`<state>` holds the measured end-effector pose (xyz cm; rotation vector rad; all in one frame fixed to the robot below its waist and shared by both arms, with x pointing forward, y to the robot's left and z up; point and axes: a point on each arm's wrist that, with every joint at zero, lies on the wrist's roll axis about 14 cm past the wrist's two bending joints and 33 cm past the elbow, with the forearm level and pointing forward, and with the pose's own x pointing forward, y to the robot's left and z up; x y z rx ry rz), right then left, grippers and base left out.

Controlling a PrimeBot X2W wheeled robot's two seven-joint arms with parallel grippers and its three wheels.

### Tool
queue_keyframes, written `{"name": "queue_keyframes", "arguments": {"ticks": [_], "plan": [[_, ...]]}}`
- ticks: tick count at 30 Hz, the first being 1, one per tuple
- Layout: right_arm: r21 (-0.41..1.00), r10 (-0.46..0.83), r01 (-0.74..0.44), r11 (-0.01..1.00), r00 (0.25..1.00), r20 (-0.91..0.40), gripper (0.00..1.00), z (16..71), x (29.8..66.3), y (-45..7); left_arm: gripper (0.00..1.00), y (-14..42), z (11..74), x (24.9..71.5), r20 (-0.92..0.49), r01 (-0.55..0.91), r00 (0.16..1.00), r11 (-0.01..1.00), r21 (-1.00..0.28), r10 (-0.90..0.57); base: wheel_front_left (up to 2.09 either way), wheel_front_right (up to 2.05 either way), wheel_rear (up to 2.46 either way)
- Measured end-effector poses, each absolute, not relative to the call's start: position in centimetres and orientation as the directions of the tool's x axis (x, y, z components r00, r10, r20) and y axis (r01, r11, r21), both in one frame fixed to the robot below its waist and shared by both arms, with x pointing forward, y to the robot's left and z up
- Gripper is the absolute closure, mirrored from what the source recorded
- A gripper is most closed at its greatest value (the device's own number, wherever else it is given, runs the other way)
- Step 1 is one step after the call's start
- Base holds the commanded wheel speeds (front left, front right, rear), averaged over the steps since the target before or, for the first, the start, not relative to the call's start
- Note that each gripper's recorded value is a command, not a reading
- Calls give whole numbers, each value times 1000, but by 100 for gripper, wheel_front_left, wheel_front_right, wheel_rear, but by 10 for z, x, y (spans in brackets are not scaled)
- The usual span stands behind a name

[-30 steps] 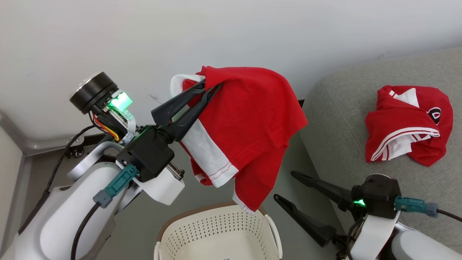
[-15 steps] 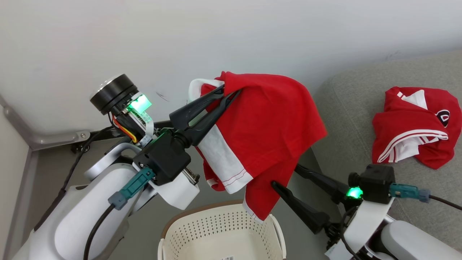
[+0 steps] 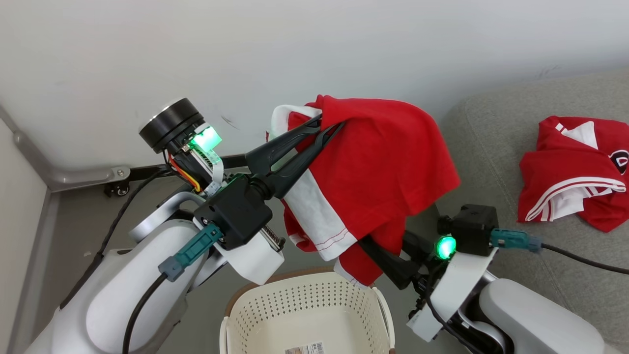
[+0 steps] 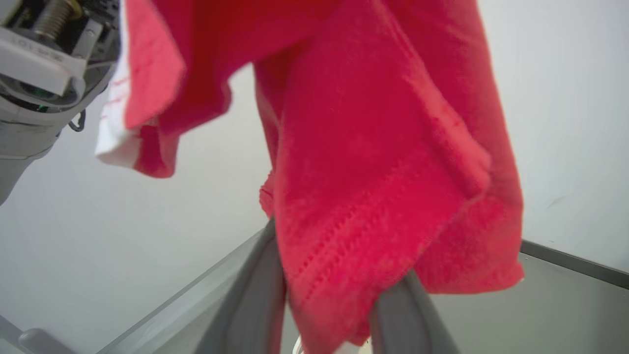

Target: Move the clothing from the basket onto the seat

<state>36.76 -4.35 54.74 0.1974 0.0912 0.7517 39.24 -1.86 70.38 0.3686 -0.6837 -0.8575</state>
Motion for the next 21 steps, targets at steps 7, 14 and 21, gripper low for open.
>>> {"name": "queue_keyframes", "arguments": {"ticks": [7, 14, 21], "plan": [[210, 686, -671, 712, 728, 0, 100, 543, 375, -37, 100, -16, 694, 402, 383, 582, 486, 618, 528, -785, 0, 0, 0], [193, 689, -675, 712, 725, -5, 100, 538, 374, -41, 100, 0, 677, 425, 341, 580, 557, 649, 493, -757, 0, 0, 0], [163, 657, -649, 743, 754, 10, 100, 541, 374, -66, 100, 18, 636, 447, 258, 606, 652, 695, 387, -713, 0, 0, 0]]}}
